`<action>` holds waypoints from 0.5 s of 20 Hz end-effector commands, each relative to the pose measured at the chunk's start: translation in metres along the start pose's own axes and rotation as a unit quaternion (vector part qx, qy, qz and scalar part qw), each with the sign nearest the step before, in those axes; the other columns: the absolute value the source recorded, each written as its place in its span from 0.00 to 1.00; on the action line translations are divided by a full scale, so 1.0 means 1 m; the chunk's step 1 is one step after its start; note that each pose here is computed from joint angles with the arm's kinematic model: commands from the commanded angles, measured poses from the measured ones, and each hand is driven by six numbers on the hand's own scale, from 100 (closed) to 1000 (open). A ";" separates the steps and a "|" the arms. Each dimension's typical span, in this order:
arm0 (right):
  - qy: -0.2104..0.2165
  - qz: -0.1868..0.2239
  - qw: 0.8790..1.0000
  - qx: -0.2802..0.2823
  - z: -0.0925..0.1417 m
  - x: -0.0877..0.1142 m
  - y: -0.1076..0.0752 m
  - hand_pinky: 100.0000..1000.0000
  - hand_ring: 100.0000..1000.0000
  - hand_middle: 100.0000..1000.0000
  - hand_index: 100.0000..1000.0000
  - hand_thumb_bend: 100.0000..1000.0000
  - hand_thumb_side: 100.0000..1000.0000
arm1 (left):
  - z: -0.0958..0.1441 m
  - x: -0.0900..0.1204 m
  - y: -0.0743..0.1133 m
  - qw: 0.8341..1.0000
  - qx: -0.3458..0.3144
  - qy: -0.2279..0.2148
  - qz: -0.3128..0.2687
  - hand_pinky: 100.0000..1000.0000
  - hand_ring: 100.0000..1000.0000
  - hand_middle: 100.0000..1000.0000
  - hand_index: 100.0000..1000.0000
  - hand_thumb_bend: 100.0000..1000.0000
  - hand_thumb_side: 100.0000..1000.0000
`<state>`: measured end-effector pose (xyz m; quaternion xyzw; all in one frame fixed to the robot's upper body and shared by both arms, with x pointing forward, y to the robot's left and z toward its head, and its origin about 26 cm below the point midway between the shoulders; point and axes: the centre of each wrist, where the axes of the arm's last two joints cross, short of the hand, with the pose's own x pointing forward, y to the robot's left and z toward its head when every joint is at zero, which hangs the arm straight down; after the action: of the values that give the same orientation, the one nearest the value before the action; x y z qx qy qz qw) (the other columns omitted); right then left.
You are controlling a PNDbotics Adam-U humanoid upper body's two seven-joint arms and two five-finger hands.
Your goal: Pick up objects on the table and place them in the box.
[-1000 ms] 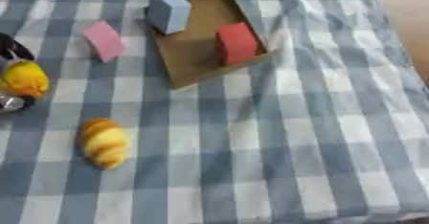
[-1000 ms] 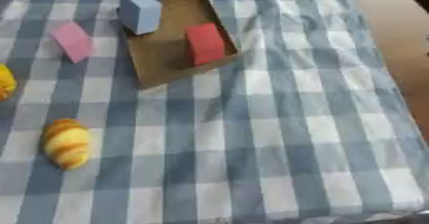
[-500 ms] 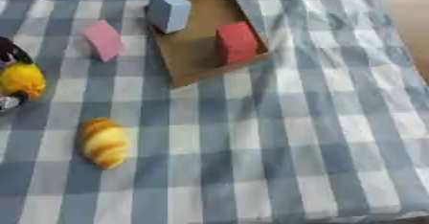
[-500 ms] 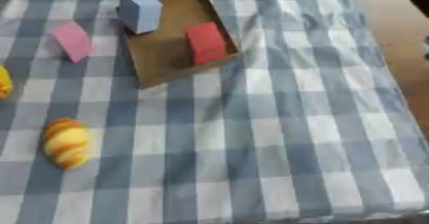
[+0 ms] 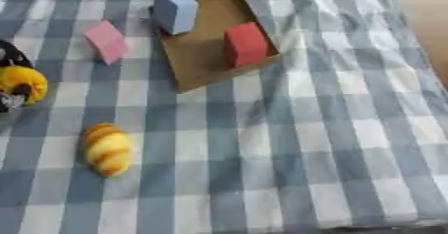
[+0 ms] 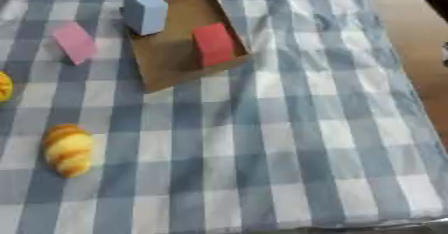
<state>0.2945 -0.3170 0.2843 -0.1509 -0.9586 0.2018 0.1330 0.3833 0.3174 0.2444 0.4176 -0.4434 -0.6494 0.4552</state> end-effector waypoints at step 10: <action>-0.013 -0.002 1.000 -0.001 -0.007 0.005 -0.007 0.71 0.70 0.66 0.74 0.00 0.48 | 0.053 0.052 0.078 0.977 0.194 -0.078 -0.034 0.68 0.57 0.51 0.59 0.00 0.28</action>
<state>0.2944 -0.3175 0.2832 -0.1437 -0.9598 0.1978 0.1379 0.3490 0.2654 0.3059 0.4500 -0.5616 -0.6112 0.3293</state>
